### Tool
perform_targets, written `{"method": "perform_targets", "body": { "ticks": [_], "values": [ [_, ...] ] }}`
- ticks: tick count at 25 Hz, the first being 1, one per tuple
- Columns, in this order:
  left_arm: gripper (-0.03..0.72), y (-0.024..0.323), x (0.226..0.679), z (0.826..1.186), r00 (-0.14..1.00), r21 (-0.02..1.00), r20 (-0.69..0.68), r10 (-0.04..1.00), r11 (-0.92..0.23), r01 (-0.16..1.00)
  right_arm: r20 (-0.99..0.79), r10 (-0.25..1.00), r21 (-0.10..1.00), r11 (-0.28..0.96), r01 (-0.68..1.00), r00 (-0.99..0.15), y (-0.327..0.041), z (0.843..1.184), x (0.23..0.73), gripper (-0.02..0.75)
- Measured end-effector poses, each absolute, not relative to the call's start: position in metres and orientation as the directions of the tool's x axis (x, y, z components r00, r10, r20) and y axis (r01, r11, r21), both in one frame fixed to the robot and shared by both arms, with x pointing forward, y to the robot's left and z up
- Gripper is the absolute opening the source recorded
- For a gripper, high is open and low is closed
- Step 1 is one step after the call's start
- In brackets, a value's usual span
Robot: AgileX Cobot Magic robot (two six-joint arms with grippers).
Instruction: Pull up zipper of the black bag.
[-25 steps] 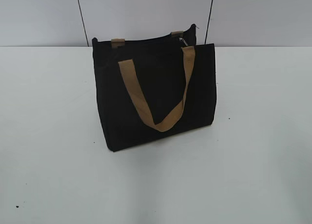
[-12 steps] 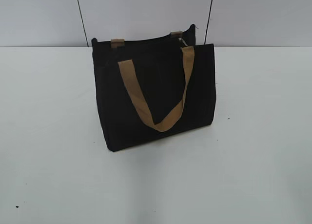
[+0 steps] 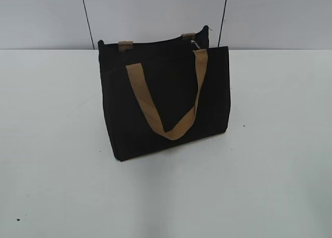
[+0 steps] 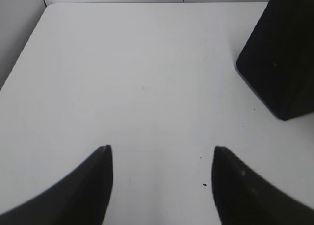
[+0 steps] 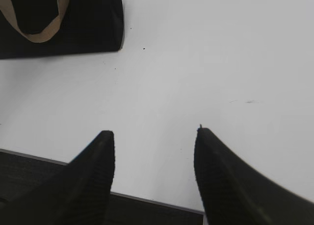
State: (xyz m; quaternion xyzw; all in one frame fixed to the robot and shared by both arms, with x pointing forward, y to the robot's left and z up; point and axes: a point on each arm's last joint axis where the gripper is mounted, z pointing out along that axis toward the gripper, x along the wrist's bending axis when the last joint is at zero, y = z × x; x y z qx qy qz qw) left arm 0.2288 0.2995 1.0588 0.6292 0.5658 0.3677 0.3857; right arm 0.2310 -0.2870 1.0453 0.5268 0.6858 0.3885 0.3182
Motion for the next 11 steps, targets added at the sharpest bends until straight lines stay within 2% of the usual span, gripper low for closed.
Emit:
{"method": "perform_targets", "body": {
  "ticks": [11],
  "values": [
    [0.463,0.2995,0.2288,1.0588,0.089,0.901,0.027,0.996,-0.063,0.428,-0.021,0.969,0.869,0.139,0.475,-0.245,-0.2865,1.0454,0.2309,0.402]
  ]
}}
